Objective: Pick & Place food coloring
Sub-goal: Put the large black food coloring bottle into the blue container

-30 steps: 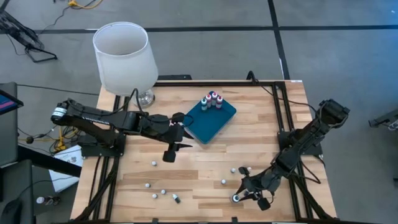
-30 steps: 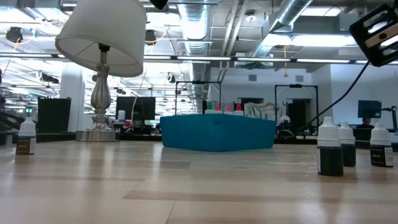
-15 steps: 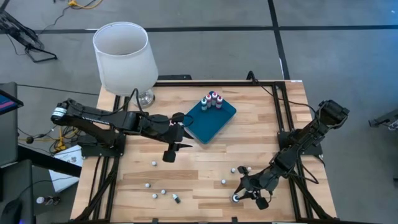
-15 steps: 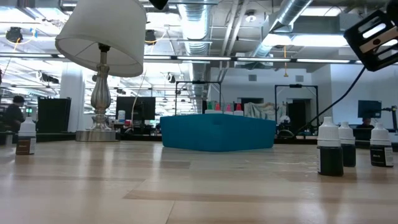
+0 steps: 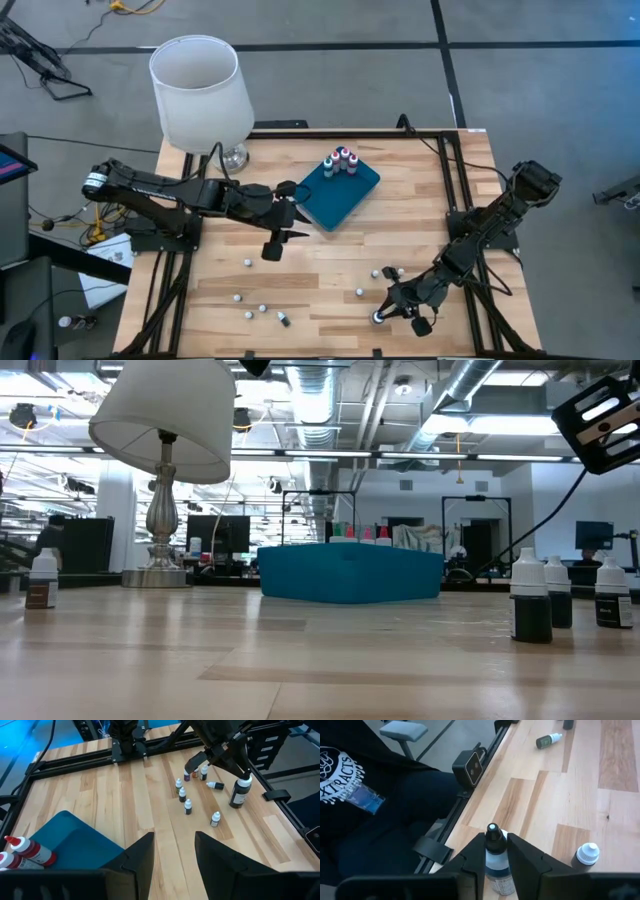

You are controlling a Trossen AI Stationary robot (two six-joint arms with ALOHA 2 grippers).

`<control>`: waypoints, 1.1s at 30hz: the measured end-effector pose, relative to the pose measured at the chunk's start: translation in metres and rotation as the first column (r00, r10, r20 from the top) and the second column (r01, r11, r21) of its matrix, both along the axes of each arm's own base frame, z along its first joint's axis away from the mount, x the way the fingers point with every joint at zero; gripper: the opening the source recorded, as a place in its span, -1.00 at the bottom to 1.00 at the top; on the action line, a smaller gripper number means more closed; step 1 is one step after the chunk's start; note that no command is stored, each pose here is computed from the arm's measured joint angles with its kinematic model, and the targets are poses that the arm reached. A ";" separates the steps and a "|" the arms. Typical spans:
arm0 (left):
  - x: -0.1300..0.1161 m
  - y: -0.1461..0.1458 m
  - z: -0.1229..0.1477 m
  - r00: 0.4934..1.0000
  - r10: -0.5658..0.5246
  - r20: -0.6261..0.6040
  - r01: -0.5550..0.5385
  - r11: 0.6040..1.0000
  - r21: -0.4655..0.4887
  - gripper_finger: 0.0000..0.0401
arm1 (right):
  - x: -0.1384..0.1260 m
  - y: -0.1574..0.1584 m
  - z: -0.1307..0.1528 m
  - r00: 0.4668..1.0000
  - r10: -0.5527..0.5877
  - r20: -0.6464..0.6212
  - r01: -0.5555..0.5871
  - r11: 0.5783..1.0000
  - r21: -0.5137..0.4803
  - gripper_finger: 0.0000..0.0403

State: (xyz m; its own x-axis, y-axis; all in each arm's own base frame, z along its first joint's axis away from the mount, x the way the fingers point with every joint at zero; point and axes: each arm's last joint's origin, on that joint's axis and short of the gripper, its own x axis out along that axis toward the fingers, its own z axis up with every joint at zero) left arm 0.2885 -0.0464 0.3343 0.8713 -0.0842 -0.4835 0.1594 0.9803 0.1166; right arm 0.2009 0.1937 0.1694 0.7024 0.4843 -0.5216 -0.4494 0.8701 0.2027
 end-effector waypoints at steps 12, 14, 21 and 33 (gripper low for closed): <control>0.000 0.000 0.000 1.000 0.000 0.000 0.000 1.000 0.000 -0.33 | 0.000 0.000 0.000 1.000 0.010 0.011 -0.010 1.000 -0.013 -1.00; 0.000 0.000 0.000 1.000 0.000 -0.003 0.000 1.000 0.000 -0.33 | 0.000 0.000 0.000 1.000 0.008 0.011 -0.008 1.000 -0.015 -0.99; -0.001 0.000 -0.002 1.000 0.011 -0.023 -0.011 1.000 0.000 -0.33 | 0.000 0.000 0.000 1.000 0.008 0.012 -0.008 1.000 -0.015 -0.99; -0.001 0.000 -0.002 1.000 0.015 -0.026 -0.015 1.000 -0.006 -0.33 | 0.000 0.000 0.000 1.000 0.008 0.012 -0.008 1.000 -0.014 -0.98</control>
State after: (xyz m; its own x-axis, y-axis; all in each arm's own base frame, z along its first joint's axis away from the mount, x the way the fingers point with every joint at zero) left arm 0.2874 -0.0460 0.3321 0.8595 -0.0745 -0.5057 0.1476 0.9834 0.1060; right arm 0.2008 0.1935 0.1698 0.7046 0.4827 -0.5201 -0.4587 0.8691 0.1852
